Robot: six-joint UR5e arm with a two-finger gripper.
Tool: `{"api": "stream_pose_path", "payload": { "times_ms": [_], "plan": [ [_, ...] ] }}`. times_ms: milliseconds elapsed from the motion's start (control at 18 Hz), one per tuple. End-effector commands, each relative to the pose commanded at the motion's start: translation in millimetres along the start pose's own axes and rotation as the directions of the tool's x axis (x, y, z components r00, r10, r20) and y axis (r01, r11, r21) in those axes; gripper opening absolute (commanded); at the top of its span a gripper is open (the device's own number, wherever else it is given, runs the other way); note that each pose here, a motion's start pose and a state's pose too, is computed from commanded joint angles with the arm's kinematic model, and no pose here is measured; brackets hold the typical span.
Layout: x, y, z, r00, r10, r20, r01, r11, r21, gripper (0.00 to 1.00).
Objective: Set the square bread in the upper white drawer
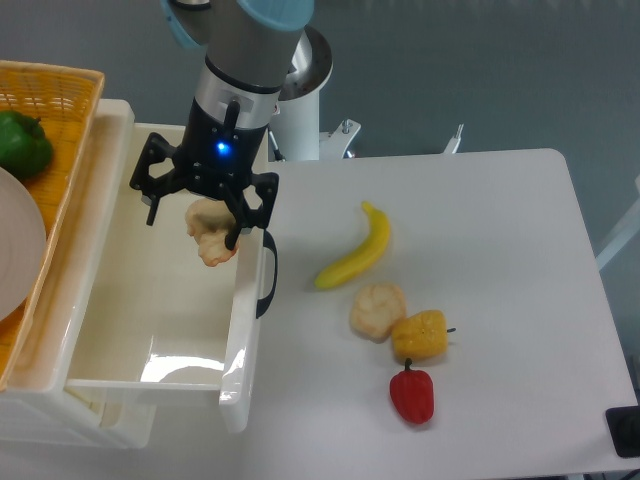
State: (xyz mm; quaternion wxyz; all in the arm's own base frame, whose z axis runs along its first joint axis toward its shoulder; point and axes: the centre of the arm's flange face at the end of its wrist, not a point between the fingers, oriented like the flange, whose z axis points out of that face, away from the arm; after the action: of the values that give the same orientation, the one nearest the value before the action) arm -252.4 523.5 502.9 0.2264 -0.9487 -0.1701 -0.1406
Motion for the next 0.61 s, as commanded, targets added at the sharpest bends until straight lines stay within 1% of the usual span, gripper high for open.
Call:
{"api": "stream_pose_path", "payload": {
  "times_ms": [278, 611],
  "plan": [
    [-2.0, 1.9, 6.6, 1.0, -0.004, -0.004, 0.004, 1.0, -0.011, 1.0],
    [-4.0, 0.7, -0.3, 1.0, -0.002, 0.005, 0.002, 1.0, 0.001, 1.0]
  ]
}}
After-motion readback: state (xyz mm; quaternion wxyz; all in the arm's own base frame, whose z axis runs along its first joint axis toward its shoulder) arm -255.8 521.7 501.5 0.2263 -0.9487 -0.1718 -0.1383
